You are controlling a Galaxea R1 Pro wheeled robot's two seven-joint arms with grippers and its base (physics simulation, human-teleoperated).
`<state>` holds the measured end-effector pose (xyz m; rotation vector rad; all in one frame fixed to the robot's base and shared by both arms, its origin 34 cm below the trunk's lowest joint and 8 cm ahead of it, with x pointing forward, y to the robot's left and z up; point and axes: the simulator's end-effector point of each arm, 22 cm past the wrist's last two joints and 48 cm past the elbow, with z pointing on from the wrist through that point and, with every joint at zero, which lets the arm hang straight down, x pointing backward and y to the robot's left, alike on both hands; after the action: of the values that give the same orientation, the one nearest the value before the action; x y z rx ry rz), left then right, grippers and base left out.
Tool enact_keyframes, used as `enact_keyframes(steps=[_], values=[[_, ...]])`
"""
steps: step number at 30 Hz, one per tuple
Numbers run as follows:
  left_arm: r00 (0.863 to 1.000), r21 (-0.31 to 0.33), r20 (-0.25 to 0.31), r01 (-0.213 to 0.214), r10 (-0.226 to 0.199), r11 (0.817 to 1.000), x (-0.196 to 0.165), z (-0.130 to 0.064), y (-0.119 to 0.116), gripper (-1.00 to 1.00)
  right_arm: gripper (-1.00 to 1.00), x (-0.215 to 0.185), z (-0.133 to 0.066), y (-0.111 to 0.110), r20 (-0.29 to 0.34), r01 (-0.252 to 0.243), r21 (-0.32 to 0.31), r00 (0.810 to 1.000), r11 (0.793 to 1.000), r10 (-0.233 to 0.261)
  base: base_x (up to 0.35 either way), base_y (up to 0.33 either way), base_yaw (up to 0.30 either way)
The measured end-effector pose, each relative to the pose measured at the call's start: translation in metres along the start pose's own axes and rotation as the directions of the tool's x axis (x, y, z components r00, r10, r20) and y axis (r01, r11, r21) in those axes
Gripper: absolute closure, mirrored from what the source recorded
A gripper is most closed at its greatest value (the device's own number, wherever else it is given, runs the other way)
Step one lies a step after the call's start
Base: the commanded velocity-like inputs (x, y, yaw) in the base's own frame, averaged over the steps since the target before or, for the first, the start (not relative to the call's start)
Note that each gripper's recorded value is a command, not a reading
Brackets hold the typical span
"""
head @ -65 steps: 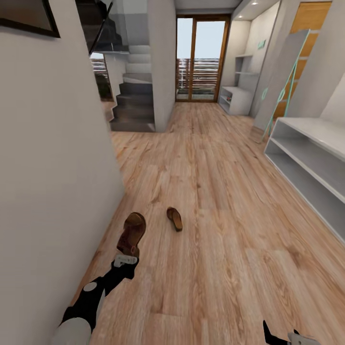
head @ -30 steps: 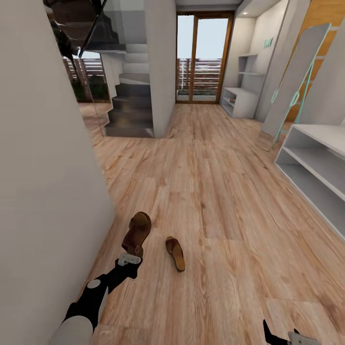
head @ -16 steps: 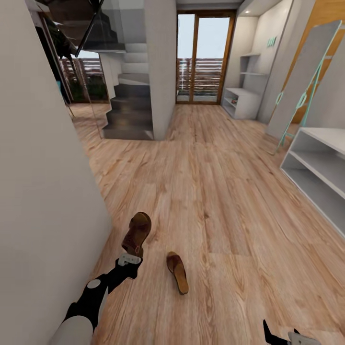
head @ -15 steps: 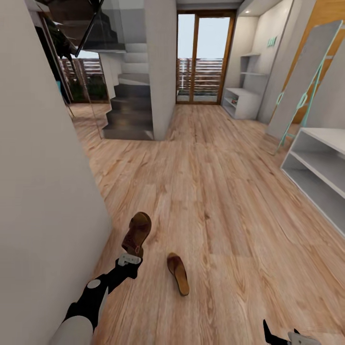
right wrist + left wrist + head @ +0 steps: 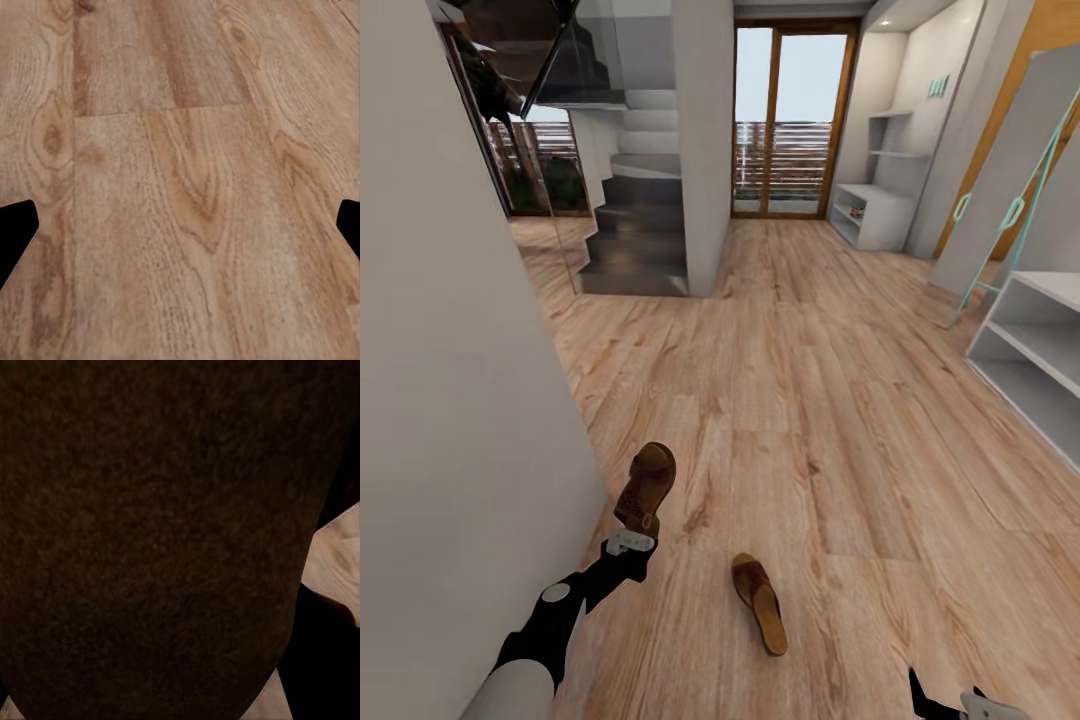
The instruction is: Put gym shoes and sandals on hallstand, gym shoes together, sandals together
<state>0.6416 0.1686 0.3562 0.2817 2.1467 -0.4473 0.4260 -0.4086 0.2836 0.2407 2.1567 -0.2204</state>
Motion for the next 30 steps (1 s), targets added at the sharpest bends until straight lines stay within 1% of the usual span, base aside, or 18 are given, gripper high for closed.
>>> enact_keyframes(steps=[23, 30], values=[[1.000, -0.002, 0.001, -0.001, 0.001, 1.000, -0.0002, 0.0000, 0.0004, 1.00, -1.00, -0.0006, 0.0002, -0.0002, 0.001, 0.001, 0.000, 1.000, 1.000, -0.001, 0.006, 0.006, 0.000], [1.000, 0.000, 0.001, 0.000, 0.000, 1.000, -0.0003, 0.0002, -0.0006, 1.00, -1.00, -0.0007, 0.0001, -0.0002, 0.002, 0.000, 0.000, 1.000, 1.000, 0.000, 0.122, 0.063, 0.000]])
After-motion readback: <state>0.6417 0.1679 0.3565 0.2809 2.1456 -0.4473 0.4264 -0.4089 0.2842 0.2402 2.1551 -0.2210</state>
